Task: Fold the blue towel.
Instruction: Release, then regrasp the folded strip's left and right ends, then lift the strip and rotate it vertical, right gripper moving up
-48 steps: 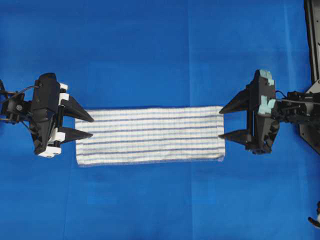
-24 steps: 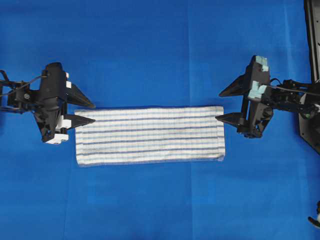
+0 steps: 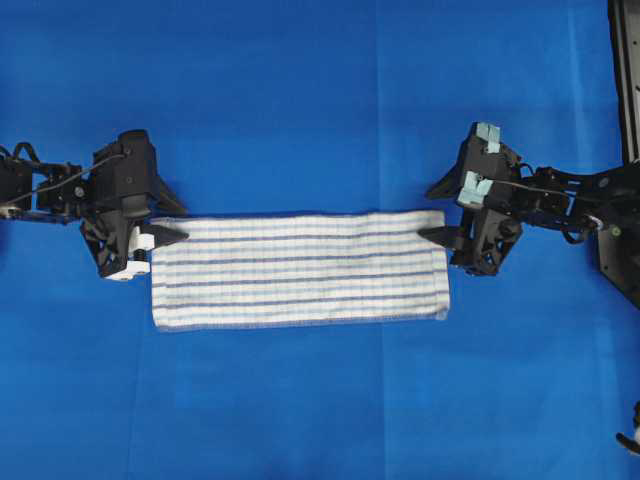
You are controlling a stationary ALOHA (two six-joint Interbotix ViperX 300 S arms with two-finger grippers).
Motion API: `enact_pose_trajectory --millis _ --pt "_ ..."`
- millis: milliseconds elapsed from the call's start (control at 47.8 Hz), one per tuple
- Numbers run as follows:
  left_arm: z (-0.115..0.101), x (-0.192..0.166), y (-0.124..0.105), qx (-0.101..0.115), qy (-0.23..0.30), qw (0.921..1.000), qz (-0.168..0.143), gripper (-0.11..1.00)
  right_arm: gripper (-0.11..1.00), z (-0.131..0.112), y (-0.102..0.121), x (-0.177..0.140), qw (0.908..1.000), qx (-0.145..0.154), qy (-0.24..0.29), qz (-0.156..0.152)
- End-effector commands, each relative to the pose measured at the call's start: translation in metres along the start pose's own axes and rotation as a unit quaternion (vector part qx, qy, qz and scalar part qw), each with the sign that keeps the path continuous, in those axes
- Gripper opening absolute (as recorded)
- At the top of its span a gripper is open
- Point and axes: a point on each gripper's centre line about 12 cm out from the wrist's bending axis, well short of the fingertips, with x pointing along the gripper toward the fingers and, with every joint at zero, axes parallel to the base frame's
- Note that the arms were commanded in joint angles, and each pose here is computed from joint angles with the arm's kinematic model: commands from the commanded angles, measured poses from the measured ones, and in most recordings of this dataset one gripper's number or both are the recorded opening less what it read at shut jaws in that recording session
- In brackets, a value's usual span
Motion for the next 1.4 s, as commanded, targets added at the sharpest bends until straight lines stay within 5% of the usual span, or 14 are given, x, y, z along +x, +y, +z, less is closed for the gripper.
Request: enact_pose_trajectory --millis 0,272,670,1004,1381 --pt "0.001 0.001 0.002 -0.006 0.003 1.0000 0.003 0.40 0.69 0.004 0.002 0.000 1.0000 0.002 -0.007 0.002" --pt "0.001 0.002 0.002 -0.006 0.020 0.9998 0.004 0.07 0.06 0.003 0.005 -0.001 0.9999 -0.006 -0.004 0.007" --pt "0.018 -0.009 -0.001 -0.002 0.023 0.9997 0.002 0.03 0.05 0.012 0.008 -0.012 0.9995 -0.005 -0.026 0.019" --pt "0.057 -0.057 -0.008 -0.003 -0.039 0.9992 -0.011 0.03 0.05 0.037 0.016 -0.047 0.9966 -0.014 -0.058 0.057" --pt "0.071 -0.076 -0.025 0.004 -0.081 0.9959 -0.039 0.03 0.05 0.050 0.024 -0.072 0.9935 -0.026 -0.067 0.088"
